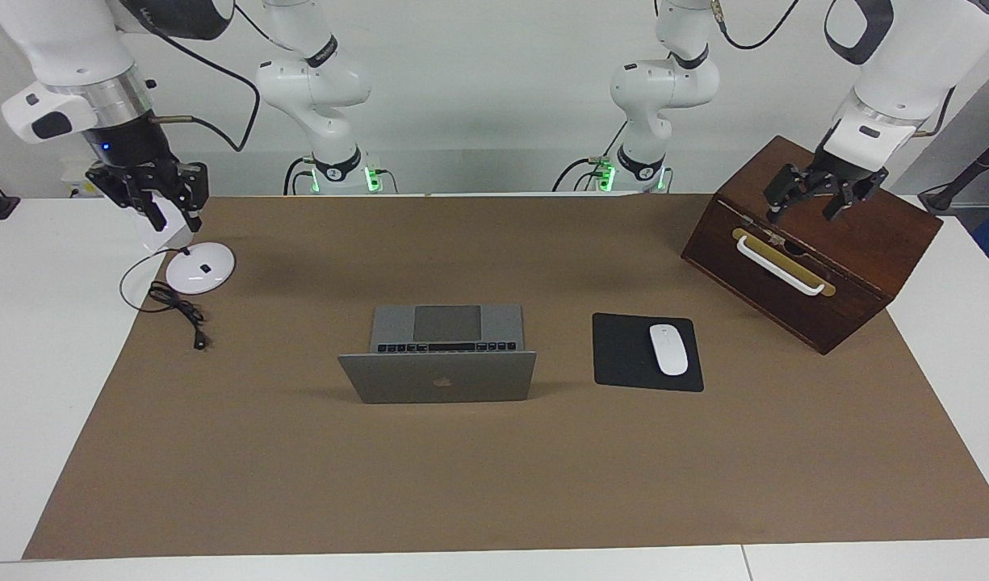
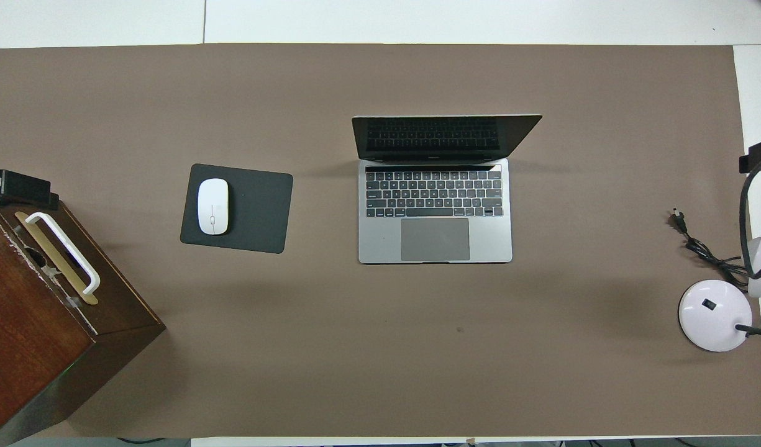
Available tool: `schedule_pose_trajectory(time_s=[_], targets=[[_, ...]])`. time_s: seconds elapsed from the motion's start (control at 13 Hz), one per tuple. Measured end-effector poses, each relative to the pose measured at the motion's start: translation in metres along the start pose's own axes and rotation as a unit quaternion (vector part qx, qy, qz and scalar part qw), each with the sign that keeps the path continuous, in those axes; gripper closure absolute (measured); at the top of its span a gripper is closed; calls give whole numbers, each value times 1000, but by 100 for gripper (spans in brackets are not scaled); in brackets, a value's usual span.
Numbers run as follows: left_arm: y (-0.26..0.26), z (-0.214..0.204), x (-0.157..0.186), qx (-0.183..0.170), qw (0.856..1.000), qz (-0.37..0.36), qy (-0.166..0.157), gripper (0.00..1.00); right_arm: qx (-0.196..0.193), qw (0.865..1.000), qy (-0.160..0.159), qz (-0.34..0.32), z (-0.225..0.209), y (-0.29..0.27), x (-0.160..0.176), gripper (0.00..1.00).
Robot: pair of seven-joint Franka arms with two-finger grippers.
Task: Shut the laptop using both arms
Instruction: 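Reach the right gripper toward the laptop screen while the left gripper advances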
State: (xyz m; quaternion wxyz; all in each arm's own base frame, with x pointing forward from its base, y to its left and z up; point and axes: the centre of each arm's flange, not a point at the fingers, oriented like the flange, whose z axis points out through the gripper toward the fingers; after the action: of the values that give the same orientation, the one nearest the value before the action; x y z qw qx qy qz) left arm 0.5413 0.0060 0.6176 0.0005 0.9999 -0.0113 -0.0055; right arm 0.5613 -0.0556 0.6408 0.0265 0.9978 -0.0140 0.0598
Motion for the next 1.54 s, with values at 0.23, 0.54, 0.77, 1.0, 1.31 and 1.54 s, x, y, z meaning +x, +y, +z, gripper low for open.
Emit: schedule_pose_trajectory(time_s=[0.23,0.54,0.77,1.0,1.31,1.54], targets=[[0,0,0,0,1000,0,0,0,-15,999,31,-7,30,-1,35,99],[0,0,0,0,1000,0,0,59,-27,998,56,-12,64,-8,86,99],[1,1,0,-4,1000,0,1,99,-14,997,71,-5,77,-10,121,99],[7,10,2,-35,999,-2,11,99,-5,997,79,3,90,-15,142,99],[20,41,-7,-73,996,-8,44,99,13,995,93,39,120,-50,168,99],[54,70,-20,-88,992,7,93,99,22,994,96,56,139,-88,176,99]])
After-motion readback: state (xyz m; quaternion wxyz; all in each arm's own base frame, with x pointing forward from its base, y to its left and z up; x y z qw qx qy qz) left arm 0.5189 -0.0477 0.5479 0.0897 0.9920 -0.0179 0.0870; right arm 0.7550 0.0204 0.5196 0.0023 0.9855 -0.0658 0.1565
